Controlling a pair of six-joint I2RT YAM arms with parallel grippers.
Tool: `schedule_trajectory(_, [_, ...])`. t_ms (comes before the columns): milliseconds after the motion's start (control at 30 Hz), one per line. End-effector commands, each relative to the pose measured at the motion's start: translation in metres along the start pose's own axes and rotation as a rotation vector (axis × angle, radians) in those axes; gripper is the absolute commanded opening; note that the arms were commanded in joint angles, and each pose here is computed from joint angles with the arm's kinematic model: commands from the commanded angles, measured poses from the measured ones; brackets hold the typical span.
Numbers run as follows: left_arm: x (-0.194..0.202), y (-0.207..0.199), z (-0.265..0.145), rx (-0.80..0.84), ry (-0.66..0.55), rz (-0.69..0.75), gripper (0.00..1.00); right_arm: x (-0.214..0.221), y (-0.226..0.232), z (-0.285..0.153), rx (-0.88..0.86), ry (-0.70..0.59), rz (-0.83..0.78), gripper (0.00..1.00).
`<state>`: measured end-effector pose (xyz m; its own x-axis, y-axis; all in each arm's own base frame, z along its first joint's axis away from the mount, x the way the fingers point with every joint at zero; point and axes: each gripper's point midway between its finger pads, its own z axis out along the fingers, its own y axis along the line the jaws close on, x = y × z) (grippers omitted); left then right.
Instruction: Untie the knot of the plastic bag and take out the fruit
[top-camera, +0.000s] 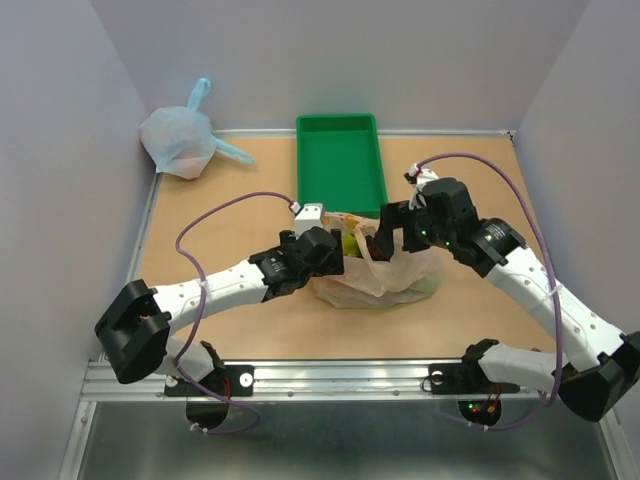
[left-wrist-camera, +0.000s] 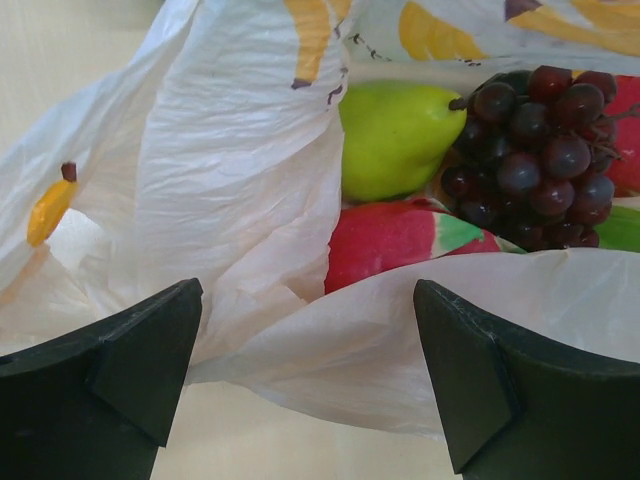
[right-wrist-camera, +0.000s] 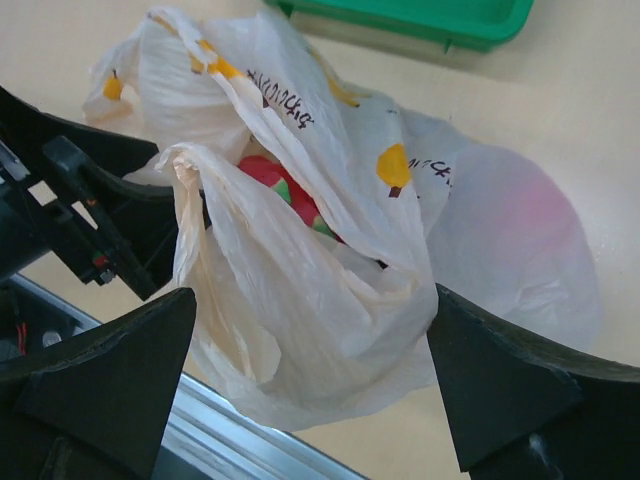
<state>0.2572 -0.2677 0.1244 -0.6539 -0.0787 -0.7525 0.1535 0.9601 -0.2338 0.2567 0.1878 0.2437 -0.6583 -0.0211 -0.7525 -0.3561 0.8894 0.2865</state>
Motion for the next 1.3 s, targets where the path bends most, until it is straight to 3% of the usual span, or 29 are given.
schedule_trajectory(0, [-0.009, -0.010, -0.007, 0.071, -0.053, -0.140, 0.96, 0.004, -0.002, 0.008, 0.079, 0.016, 0.011, 1.00])
schedule_trajectory(100, [0.004, -0.007, -0.004, 0.091, -0.043, -0.181, 0.86, 0.024, -0.026, 0.021, 0.196, 0.055, 0.002, 0.95])
schedule_trajectory(133, [0.010, -0.004, -0.003, 0.089, -0.034, -0.186, 0.69, 0.026, -0.043, 0.022, 0.283, 0.039, 0.000, 0.90])
schedule_trajectory(167, [0.014, -0.002, -0.001, 0.091, -0.037, -0.197, 0.62, 0.028, -0.052, 0.022, 0.328, 0.032, 0.002, 0.84])
schedule_trajectory(200, [0.017, 0.000, 0.000, 0.088, -0.037, -0.208, 0.43, 0.037, -0.062, 0.023, 0.378, 0.041, 0.004, 0.68])
schedule_trajectory(233, [0.020, 0.002, 0.000, 0.088, -0.035, -0.212, 0.35, 0.036, -0.074, 0.022, 0.442, 0.026, 0.000, 0.57])
schedule_trajectory(267, [0.025, 0.007, 0.001, 0.082, -0.031, -0.212, 0.24, 0.038, -0.081, 0.022, 0.475, 0.027, 0.000, 0.36])
schedule_trajectory(300, [0.027, 0.009, 0.001, 0.078, -0.028, -0.211, 0.24, 0.040, -0.089, 0.022, 0.508, 0.028, 0.005, 0.27])
schedule_trajectory(333, [0.027, 0.011, -0.001, 0.080, -0.031, -0.217, 0.11, 0.044, -0.101, 0.021, 0.563, 0.022, 0.020, 0.19])
schedule_trajectory(367, [0.031, 0.017, -0.001, 0.072, -0.024, -0.214, 0.04, 0.046, -0.109, 0.020, 0.592, 0.023, 0.033, 0.13])
schedule_trajectory(400, [0.033, 0.021, -0.003, 0.067, -0.024, -0.215, 0.00, 0.045, -0.123, 0.018, 0.635, 0.014, 0.073, 0.06])
schedule_trajectory(500, [0.037, 0.037, -0.011, 0.048, -0.028, -0.230, 0.00, 0.048, -0.164, 0.015, 0.716, -0.015, 0.184, 0.01])
schedule_trajectory(700, [0.037, 0.072, -0.032, 0.041, -0.075, -0.307, 0.00, 0.064, -0.199, 0.021, 0.599, -0.076, 0.426, 0.02])
schedule_trajectory(733, [0.033, 0.071, -0.036, 0.063, -0.090, -0.314, 0.00, 0.063, -0.190, 0.029, 0.531, -0.068, 0.431, 0.13])
schedule_trajectory(867, [0.011, 0.051, -0.047, 0.147, -0.117, -0.319, 0.00, 0.047, -0.165, 0.027, 0.386, -0.086, 0.388, 0.43])
schedule_trajectory(900, [0.008, 0.046, -0.049, 0.170, -0.115, -0.308, 0.00, 0.035, -0.155, 0.022, 0.335, -0.111, 0.361, 0.60])
schedule_trajectory(1000, [-0.008, 0.031, -0.054, 0.211, -0.128, -0.289, 0.00, -0.003, -0.136, -0.010, 0.288, -0.207, 0.301, 0.79])
schedule_trajectory(1267, [-0.022, 0.011, -0.055, 0.241, -0.132, -0.269, 0.00, -0.060, -0.072, -0.073, 0.066, -0.263, 0.147, 0.82])
